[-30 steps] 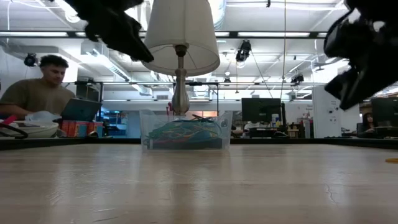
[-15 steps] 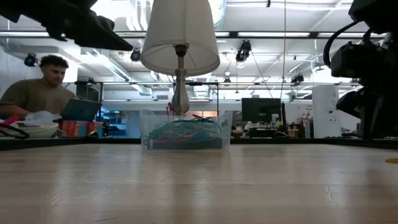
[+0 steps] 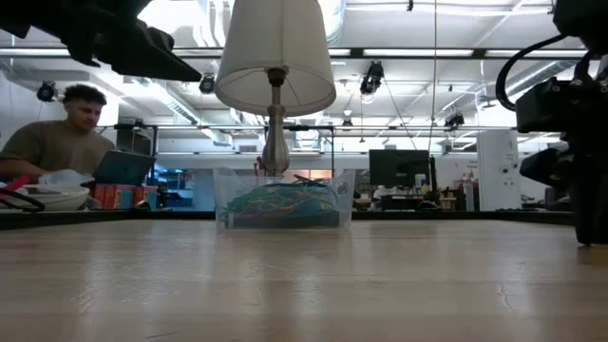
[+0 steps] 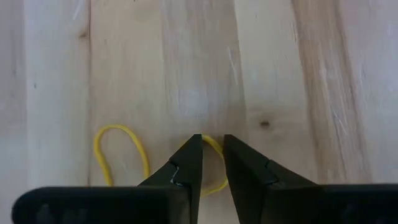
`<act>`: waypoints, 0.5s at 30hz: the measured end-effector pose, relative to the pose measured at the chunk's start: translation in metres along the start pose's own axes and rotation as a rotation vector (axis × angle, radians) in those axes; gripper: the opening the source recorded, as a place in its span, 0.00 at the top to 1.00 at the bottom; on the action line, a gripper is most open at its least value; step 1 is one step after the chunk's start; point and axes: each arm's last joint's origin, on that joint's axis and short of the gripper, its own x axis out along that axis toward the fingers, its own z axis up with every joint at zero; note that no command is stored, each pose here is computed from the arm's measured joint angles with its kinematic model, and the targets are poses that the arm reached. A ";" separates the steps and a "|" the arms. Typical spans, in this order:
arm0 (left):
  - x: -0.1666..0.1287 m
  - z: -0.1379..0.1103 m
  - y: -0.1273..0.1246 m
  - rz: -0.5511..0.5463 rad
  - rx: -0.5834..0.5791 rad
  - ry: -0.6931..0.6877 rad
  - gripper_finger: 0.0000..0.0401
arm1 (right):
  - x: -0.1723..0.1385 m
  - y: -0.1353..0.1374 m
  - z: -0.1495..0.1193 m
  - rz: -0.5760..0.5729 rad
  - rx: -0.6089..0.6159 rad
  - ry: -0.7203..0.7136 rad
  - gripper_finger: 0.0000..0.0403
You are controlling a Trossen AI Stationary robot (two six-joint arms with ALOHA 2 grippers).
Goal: Pick and place rubber bands into bin
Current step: Put the yellow rubber band into the transparent container
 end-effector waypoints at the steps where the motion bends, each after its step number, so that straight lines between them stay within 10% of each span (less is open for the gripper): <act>1: 0.000 0.000 0.000 0.001 -0.002 -0.004 0.75 | 0.001 0.001 0.001 -0.009 -0.002 0.006 0.85; 15: -0.011 -0.007 -0.005 -0.172 0.056 -0.195 0.75 | -0.006 0.008 -0.002 -0.076 0.000 0.112 0.92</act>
